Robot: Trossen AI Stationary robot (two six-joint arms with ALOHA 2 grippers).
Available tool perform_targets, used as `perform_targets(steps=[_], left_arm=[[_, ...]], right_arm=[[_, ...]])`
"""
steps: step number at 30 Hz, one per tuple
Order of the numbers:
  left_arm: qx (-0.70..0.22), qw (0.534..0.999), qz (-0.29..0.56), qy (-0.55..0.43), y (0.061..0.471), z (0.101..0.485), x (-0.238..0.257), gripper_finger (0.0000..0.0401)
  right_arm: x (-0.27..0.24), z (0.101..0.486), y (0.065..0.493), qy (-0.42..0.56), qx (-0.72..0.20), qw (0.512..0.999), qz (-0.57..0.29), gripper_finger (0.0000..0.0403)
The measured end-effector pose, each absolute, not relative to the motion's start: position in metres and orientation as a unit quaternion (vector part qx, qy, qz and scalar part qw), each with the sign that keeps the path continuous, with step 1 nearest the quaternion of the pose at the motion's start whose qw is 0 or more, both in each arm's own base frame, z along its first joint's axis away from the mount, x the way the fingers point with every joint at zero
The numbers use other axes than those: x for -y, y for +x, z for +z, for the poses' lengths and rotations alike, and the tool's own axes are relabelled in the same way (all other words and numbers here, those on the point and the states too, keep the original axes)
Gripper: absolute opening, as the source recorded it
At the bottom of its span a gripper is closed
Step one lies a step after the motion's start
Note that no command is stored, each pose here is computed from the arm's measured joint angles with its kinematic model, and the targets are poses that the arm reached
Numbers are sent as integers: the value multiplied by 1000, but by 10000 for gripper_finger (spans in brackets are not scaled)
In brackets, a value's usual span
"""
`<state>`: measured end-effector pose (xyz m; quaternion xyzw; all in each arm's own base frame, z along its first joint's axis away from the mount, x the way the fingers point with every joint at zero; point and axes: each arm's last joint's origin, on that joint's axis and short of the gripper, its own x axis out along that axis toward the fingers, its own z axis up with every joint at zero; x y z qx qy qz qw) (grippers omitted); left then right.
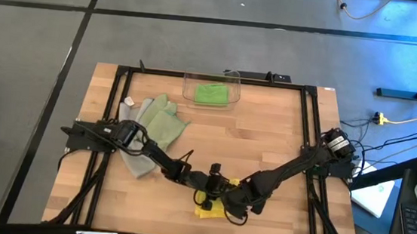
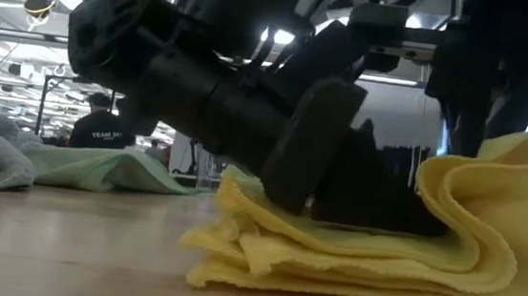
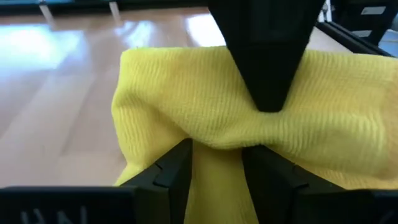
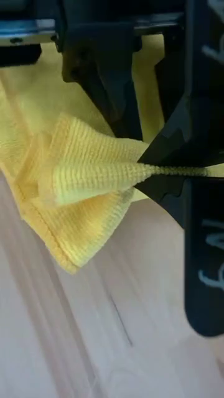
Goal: Fold microfiber towels
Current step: Fold the yellow microfiber cloth
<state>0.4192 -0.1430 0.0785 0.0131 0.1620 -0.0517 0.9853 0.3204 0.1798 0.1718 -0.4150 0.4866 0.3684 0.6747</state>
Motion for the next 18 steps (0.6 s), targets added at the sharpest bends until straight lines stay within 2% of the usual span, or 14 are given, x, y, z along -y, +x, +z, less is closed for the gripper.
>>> perform_targets(steps=[6, 10, 18], left_arm=[[-156, 986, -52, 17, 421, 81, 144, 135], [-142, 989, -40, 20, 423, 86, 145, 135], [-129, 990, -32, 41, 425, 92, 144, 135]], right_arm=[[-180, 173, 312, -418, -522, 663, 337, 9], [-180, 180, 309, -421, -521, 677, 306, 22], [-173, 211, 303, -349, -513, 743, 251, 125]])
